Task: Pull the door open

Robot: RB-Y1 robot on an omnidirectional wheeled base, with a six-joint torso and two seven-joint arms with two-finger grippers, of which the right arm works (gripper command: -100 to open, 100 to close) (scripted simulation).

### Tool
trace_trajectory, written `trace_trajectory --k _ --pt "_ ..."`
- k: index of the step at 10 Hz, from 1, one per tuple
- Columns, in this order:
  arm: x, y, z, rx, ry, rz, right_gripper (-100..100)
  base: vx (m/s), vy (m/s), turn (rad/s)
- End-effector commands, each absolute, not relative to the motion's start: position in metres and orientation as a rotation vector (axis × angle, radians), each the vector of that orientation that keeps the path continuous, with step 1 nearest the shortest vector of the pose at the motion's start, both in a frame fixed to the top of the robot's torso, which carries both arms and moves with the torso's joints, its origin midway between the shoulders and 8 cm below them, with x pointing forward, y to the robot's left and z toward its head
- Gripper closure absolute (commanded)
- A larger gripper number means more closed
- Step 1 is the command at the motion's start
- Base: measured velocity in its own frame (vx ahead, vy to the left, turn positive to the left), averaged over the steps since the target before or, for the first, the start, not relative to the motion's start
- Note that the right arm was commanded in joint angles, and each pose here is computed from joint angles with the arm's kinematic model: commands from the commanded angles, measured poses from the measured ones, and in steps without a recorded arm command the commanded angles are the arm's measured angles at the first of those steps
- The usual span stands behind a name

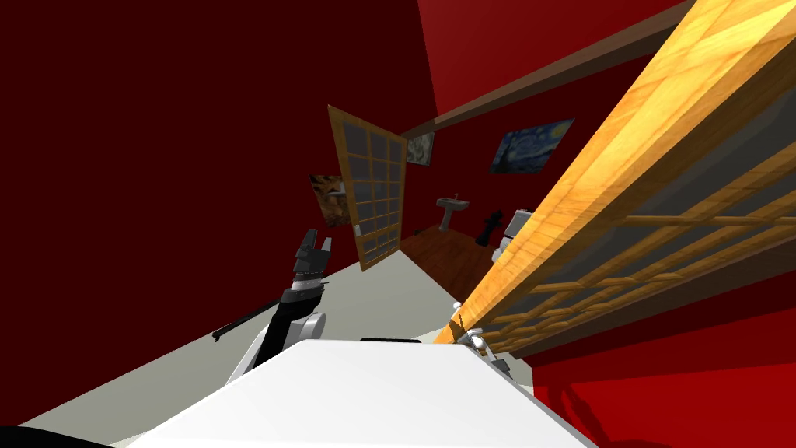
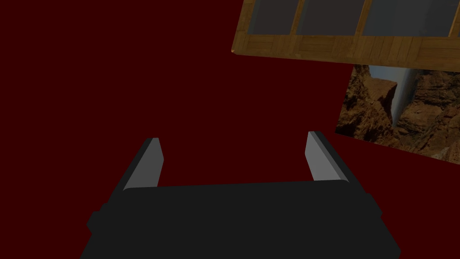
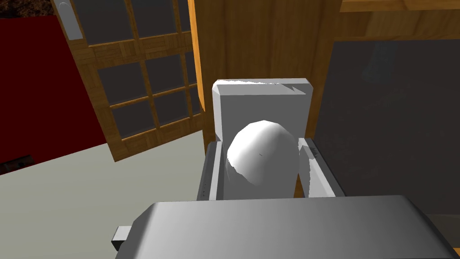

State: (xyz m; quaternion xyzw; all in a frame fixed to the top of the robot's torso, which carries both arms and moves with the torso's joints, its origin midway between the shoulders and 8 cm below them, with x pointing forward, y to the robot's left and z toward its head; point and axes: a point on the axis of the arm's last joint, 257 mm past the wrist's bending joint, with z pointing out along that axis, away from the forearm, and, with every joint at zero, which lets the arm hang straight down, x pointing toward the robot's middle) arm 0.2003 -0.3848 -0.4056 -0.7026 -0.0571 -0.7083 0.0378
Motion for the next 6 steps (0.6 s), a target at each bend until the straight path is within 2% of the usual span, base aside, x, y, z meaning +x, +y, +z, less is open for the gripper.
trace_trajectory --k 1,6 --pt "0.179 -0.376 -0.411 -2.159 -0.182 -2.135 100 0.000 -0.014 0.059" --pt "0.140 -0.376 -0.411 -2.173 -0.224 -2.096 100 -0.018 -0.037 0.034"
